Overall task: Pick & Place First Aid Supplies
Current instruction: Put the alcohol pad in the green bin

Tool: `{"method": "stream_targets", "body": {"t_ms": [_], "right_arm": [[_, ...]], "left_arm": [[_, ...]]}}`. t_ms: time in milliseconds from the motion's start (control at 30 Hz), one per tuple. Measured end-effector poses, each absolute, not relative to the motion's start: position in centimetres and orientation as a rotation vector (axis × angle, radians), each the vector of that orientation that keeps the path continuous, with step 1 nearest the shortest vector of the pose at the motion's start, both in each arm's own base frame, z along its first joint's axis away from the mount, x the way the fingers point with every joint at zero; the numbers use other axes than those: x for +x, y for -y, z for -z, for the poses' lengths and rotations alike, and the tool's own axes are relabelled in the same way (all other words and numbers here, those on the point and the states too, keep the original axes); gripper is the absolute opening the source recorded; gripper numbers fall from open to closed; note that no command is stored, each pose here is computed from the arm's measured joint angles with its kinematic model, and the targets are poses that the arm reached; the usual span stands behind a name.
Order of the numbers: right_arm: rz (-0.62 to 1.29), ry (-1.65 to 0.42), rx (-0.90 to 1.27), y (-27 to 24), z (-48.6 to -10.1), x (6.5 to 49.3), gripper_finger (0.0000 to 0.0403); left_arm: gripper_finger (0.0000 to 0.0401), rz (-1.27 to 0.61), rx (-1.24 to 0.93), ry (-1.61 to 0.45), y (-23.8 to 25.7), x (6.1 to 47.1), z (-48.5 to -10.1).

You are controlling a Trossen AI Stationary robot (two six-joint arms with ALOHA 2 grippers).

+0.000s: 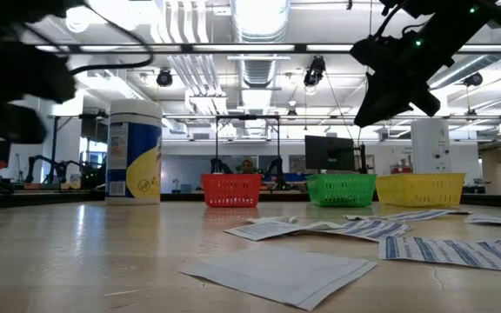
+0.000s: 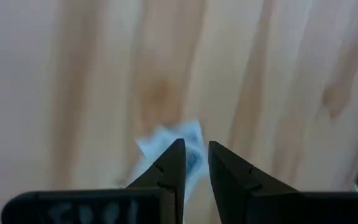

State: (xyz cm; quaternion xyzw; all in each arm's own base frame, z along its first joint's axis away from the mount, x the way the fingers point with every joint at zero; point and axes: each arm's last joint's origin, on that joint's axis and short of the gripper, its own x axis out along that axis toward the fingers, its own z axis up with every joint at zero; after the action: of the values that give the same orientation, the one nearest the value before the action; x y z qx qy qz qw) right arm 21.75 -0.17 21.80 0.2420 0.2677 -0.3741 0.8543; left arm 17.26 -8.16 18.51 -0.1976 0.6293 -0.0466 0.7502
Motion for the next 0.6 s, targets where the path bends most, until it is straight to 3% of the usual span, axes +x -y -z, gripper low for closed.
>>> {"method": "stream_targets", "body": {"t_ms": [233,600], "right_arm": [[0.787,-0.531,0.508,-0.3,-21.9,21.9,0.0043],[0.794,-0.561,0.491,-0.4,-20.9,22.6,0.0044]], "left_arm": [[0.0064,0.055,-0.476,-1.459,10.0,15.5,-17.5],[0.0064,-0.003,-0.472,-1.408,9.7,15.0,-14.9]]}}
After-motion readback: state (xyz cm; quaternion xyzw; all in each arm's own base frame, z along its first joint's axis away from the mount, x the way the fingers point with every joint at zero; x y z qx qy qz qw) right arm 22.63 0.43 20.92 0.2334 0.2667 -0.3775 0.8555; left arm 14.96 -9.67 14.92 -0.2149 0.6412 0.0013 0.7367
